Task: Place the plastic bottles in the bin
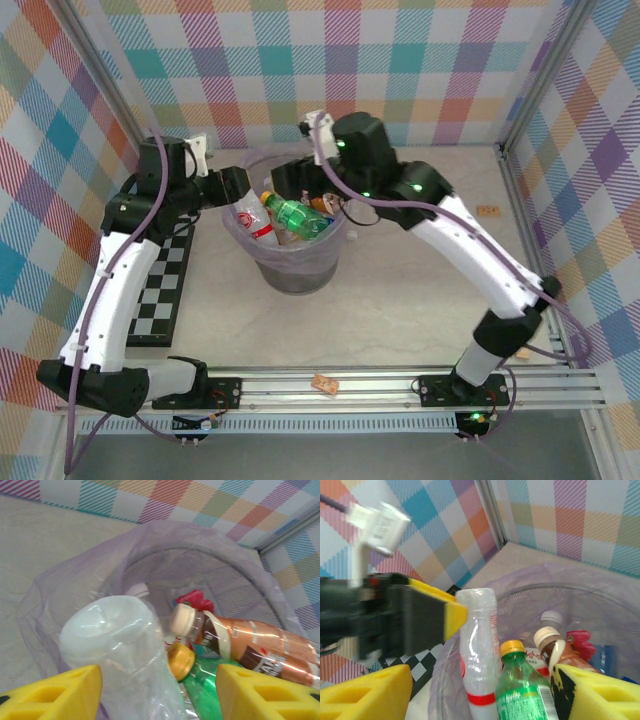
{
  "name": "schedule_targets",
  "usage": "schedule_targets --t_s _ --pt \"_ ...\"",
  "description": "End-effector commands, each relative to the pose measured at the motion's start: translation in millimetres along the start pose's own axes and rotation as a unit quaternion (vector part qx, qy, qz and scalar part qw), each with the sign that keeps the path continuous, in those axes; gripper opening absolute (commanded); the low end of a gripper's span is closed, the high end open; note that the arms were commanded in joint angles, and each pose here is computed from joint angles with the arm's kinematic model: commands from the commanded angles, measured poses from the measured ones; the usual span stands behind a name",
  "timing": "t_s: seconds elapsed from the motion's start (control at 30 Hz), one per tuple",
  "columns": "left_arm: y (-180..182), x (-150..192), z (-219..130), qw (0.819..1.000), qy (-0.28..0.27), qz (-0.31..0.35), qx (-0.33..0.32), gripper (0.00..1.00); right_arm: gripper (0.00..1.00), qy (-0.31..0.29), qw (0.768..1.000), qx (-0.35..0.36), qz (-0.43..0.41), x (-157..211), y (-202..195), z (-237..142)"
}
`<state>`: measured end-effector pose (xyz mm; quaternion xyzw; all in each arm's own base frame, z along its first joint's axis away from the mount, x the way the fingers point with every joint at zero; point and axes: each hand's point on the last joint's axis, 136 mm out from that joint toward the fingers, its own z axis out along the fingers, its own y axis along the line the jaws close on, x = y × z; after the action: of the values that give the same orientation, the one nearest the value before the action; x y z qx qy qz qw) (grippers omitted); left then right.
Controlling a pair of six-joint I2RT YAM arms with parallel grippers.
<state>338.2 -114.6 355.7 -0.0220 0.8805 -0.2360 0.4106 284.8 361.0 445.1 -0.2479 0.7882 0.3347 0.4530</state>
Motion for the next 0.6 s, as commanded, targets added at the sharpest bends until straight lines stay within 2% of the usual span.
schedule_targets --t_s 0.0,0.3,0.57 --pt "1 -16 3 0.999 -0.027 0.016 -0.013 0.6 0.73 0.003 1.0 0.021 -0.019 8 -17 -23" --pt "-7 -1 38 0.999 0.012 0.028 -0.016 0.55 0.72 0.017 0.997 0.067 0.038 36 -76 -48" --pt "-2 18 60 0.999 0.038 0.026 -0.029 0.5 0.71 0.059 0.995 0.062 0.04 58 -89 -25"
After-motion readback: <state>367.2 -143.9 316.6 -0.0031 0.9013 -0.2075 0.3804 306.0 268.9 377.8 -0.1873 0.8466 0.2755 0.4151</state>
